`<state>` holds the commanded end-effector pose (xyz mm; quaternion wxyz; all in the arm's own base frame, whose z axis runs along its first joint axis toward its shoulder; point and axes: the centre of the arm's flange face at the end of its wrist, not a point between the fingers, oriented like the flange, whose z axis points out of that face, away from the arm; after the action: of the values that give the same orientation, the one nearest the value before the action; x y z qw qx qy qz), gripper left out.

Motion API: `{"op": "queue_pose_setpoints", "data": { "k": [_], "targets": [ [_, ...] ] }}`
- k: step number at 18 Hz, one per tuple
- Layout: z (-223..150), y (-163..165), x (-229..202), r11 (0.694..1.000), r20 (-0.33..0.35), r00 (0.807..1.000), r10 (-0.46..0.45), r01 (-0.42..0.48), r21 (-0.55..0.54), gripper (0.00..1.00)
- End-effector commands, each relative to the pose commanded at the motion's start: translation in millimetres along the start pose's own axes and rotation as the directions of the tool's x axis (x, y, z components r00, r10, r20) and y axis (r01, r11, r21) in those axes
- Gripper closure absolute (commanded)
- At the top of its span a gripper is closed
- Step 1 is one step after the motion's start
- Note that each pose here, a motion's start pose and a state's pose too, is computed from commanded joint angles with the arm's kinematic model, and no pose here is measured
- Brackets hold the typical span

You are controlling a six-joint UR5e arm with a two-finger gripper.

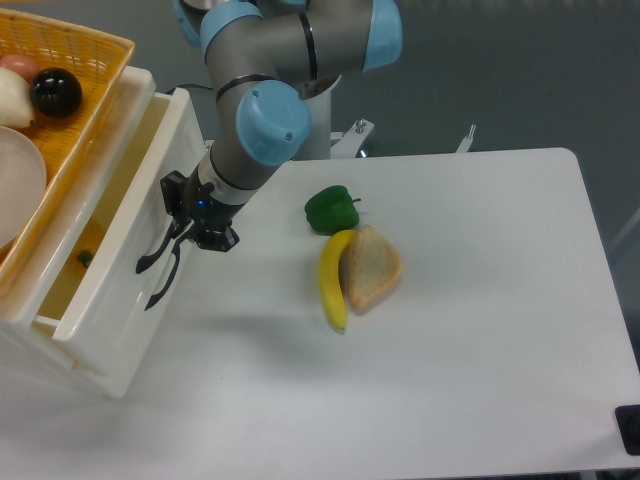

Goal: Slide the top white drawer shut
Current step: 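Push the drawer front with the gripper into the cabinet, then hold the gripper against the closed drawer front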

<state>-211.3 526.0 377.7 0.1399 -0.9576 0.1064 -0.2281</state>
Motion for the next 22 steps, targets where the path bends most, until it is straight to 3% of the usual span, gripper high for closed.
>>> {"op": "queue_pose_setpoints", "data": {
  "k": [22],
  "targets": [
    [17,-5,10,1.0,-0.046,0.999,-0.013,0.014,0.011,0.83]
  ]
}}
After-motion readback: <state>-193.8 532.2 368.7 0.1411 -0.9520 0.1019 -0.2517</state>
